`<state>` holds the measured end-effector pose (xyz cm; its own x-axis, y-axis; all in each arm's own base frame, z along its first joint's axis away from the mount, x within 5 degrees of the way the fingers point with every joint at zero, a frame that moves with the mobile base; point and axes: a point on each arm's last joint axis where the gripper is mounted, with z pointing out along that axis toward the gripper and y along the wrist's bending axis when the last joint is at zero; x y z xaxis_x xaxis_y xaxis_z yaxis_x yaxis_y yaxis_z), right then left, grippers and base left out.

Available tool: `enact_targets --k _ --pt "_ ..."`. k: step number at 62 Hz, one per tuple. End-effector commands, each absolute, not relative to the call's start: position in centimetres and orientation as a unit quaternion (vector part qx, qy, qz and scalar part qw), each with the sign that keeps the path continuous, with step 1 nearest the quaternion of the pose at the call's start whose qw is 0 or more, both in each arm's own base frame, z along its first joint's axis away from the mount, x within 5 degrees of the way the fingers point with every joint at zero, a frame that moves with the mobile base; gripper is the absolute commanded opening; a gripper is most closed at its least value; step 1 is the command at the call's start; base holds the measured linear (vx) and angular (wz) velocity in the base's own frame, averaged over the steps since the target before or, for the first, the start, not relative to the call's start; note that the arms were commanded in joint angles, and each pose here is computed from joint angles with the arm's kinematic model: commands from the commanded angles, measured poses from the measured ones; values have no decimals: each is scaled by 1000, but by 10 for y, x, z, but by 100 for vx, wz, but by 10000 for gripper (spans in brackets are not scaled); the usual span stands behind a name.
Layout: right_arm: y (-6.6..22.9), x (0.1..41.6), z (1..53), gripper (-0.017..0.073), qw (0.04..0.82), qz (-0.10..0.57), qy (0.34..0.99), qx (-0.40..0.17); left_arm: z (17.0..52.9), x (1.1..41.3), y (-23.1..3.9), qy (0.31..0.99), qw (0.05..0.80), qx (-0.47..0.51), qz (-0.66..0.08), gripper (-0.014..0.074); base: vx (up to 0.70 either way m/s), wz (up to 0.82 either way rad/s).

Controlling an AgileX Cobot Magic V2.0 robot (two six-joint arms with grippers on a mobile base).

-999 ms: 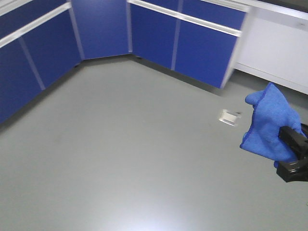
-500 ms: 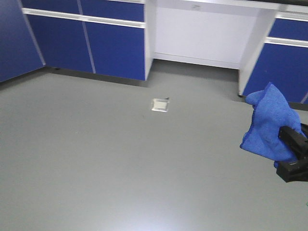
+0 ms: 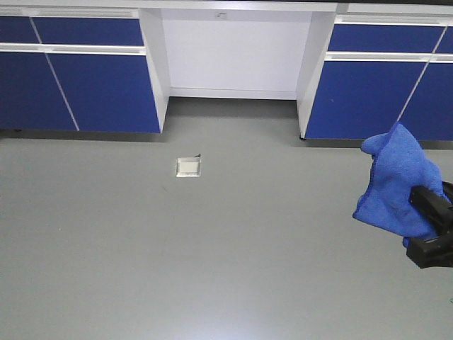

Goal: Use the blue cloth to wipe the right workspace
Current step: 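Hold the cloth in the right gripper while the base drives to another counter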

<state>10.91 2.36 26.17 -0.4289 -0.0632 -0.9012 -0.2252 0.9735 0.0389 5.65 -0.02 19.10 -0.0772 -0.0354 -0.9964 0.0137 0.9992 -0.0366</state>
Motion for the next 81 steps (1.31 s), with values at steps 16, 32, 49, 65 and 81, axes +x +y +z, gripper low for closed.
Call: enact_targets --k 16,32,49,65,81 --pt "22 113 277 3 569 71 816 -80 189 57 -2 712 702 -4 -27 -6 22 -11" --pt "22 113 277 3 569 71 816 -80 189 57 -2 712 702 -4 -27 -6 27 3" --pt "22 113 277 3 569 71 815 -80 189 57 -2 712 702 -4 -27 -6 33 -1" --pt "22 113 277 3 569 71 816 -80 189 57 -2 712 702 -4 -27 -6 37 -2" --pt "22 113 277 3 569 71 815 -80 189 57 -2 712 702 -4 -27 -6 38 -3"
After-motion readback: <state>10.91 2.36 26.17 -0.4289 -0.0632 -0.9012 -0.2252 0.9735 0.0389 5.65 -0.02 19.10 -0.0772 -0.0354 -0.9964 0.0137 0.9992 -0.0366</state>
